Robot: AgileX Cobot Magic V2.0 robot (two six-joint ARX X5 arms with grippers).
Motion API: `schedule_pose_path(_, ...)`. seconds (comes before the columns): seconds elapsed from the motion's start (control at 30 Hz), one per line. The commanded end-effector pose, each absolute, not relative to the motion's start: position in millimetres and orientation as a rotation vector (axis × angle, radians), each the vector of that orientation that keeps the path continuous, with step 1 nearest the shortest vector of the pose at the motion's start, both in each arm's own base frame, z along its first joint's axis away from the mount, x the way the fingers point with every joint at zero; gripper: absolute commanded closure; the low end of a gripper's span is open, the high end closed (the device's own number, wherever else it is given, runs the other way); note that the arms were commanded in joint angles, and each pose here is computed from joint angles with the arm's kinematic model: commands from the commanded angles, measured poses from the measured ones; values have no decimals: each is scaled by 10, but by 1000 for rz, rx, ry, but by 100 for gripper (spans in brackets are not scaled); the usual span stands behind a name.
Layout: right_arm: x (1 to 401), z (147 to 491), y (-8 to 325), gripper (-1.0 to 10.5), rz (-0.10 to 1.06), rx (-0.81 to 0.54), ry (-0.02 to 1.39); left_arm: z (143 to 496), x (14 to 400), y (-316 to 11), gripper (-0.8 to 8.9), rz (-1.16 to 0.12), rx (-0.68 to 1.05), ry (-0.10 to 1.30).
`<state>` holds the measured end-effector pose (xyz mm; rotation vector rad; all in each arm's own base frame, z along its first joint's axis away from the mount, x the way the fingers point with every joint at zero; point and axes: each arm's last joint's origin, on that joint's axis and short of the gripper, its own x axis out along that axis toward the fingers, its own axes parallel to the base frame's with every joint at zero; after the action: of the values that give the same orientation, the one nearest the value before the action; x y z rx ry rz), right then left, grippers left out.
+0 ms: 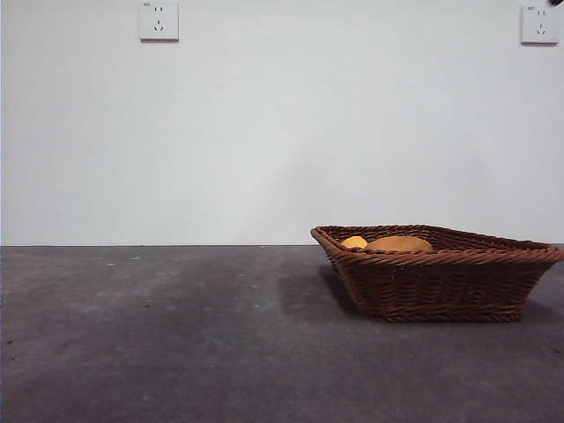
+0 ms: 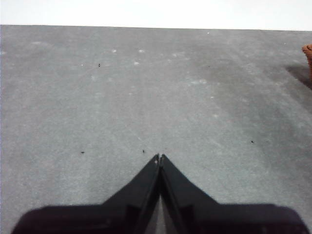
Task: Help me put the vegetables on the table into the basket
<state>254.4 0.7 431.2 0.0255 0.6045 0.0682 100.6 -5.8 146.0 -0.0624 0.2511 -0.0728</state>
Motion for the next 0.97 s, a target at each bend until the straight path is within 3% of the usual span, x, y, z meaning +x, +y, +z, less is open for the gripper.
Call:
schedule_pose_path(0.03,2254,4330,41,946,86,18,520,1418,1010,-55,817,-69,-69,268)
schedule_pose_path(0.23,1710,4033,28,946,76,9,306,1397,1019,-56,817,-68,-69,294)
schedule_pose_path(0.4,1365,3432,-37,946,-59,-3,197,1384,1025,-56,817,-67,-69,310)
schedule_pose_path(0.67,1033,2233,-45,946,-82,2,155,1366,1033,-56,817,-66,-69,331)
schedule_pose_path(0.8,982,1885,-43,946,-83,25,159,1362,1034,-56,817,-66,-68,336)
schedule_pose_path(0.97,957,1689,-43,946,-86,24,153,1360,1035,-56,817,-65,-68,339)
